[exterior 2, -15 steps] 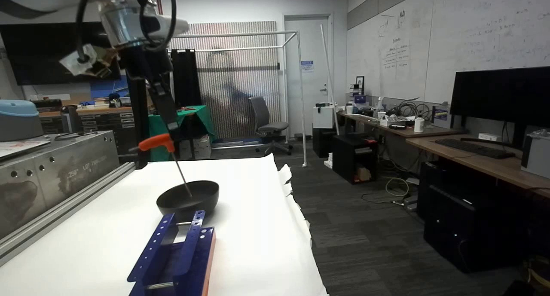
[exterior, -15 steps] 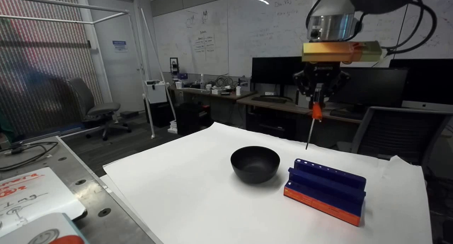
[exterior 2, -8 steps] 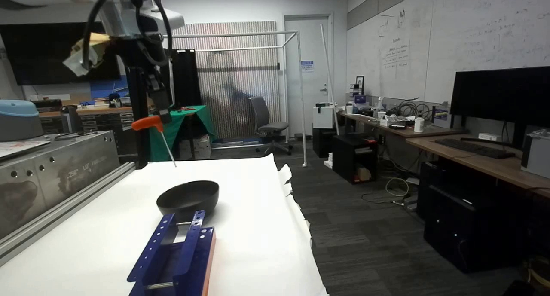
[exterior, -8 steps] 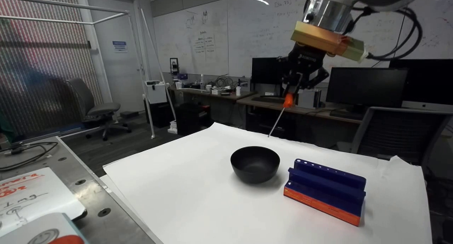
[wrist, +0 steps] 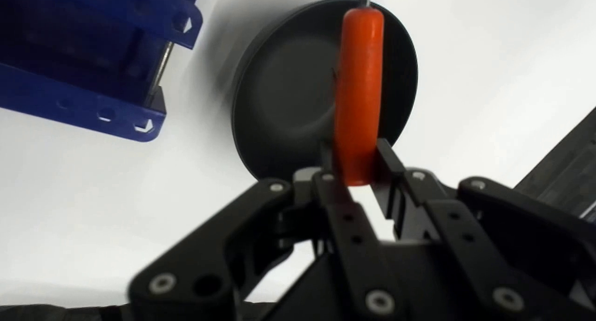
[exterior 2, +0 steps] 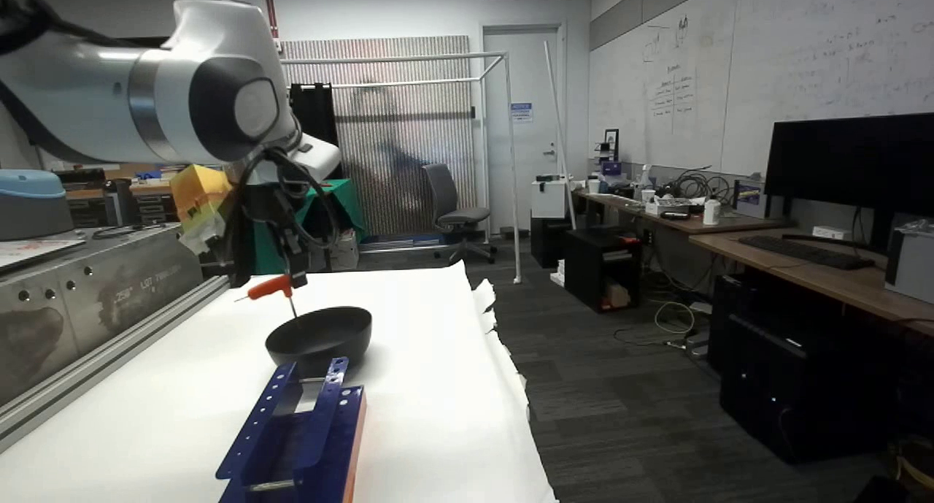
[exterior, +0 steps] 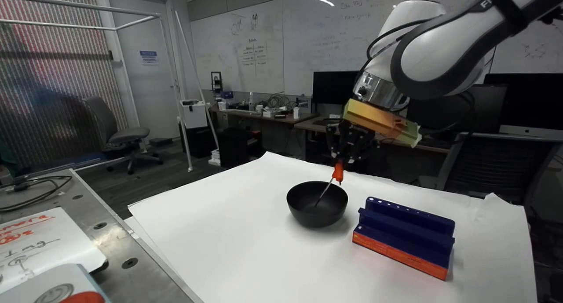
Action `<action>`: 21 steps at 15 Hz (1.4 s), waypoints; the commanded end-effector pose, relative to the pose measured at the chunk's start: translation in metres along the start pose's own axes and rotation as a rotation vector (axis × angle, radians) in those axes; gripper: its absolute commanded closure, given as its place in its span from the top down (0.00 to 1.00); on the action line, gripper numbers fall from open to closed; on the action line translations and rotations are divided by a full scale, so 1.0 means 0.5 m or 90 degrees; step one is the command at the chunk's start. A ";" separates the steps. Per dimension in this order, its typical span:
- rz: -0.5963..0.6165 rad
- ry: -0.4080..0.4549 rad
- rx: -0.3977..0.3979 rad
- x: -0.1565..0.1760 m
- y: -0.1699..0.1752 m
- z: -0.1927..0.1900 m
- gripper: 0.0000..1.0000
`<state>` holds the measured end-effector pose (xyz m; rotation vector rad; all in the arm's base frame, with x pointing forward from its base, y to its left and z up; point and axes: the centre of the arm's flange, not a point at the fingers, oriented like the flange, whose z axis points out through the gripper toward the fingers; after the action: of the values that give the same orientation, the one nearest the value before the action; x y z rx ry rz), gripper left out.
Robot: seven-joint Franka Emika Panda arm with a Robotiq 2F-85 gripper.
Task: Put the metal object with the orange handle in the black bowl
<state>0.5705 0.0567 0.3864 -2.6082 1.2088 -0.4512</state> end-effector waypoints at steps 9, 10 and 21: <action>-0.036 -0.009 0.072 0.017 0.022 0.104 0.06; -0.033 -0.010 0.073 0.020 0.024 0.106 0.06; 0.000 -0.034 0.091 0.039 0.036 0.103 0.84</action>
<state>0.5831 0.0405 0.3306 -2.5124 1.1301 -0.4428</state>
